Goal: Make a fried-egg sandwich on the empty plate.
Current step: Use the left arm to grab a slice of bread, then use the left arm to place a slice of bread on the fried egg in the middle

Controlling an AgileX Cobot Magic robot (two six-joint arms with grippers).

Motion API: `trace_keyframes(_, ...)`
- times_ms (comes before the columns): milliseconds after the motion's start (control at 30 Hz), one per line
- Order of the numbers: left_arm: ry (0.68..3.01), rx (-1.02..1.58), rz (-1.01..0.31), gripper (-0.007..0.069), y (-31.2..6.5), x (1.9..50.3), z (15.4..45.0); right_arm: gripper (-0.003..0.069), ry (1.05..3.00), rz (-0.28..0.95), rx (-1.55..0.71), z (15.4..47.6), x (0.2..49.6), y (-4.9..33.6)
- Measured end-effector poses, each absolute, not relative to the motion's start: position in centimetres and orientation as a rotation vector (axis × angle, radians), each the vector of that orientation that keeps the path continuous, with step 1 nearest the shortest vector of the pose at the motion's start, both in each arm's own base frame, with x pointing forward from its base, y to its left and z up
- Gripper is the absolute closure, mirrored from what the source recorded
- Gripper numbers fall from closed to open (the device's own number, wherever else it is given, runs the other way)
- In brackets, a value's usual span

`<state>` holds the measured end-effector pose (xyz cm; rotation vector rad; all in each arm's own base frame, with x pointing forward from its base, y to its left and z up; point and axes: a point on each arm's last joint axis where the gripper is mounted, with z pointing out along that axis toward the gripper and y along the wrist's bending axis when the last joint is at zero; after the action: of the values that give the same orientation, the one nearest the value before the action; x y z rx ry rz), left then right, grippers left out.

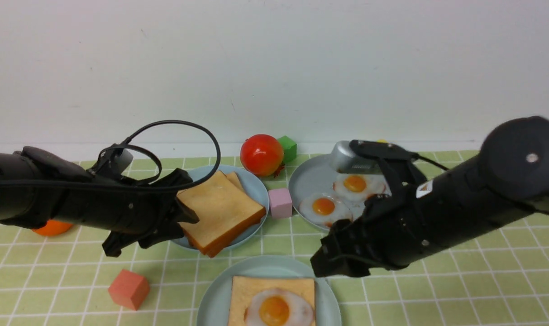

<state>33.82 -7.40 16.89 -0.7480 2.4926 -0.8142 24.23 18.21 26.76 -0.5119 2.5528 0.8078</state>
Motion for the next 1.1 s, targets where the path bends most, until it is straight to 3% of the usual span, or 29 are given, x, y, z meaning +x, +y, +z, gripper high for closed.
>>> trace_keyframes(300,2.504,-0.764,-0.822,0.0626,-7.4,33.9,16.4,0.0477,2.218,0.854,-0.542,35.8,18.5,14.8)
trace_keyframes(400,2.517,-0.706,-0.835,0.0638,-7.5,33.6,17.0,0.0489,2.144,0.831,-0.57,37.4,16.9,13.7)
trace_keyframes(533,2.518,-0.538,-0.888,0.0638,-7.9,32.6,19.5,0.0494,2.067,0.713,-0.656,38.9,14.1,11.6)
trace_keyframes(700,2.517,-0.25,-0.971,0.0638,-9.9,29.5,22.8,0.0494,1.989,0.518,-0.685,37.9,10.8,8.4)
trace_keyframes(933,2.644,0.031,-0.966,0.0638,-13.9,26.0,20.6,0.0489,1.776,0.481,-0.557,33.5,7.1,5.3)
trace_keyframes(1100,2.681,0.003,-0.942,0.0638,-14.6,25.7,19.5,0.0484,1.729,0.456,-0.54,29.7,5.6,4.2)
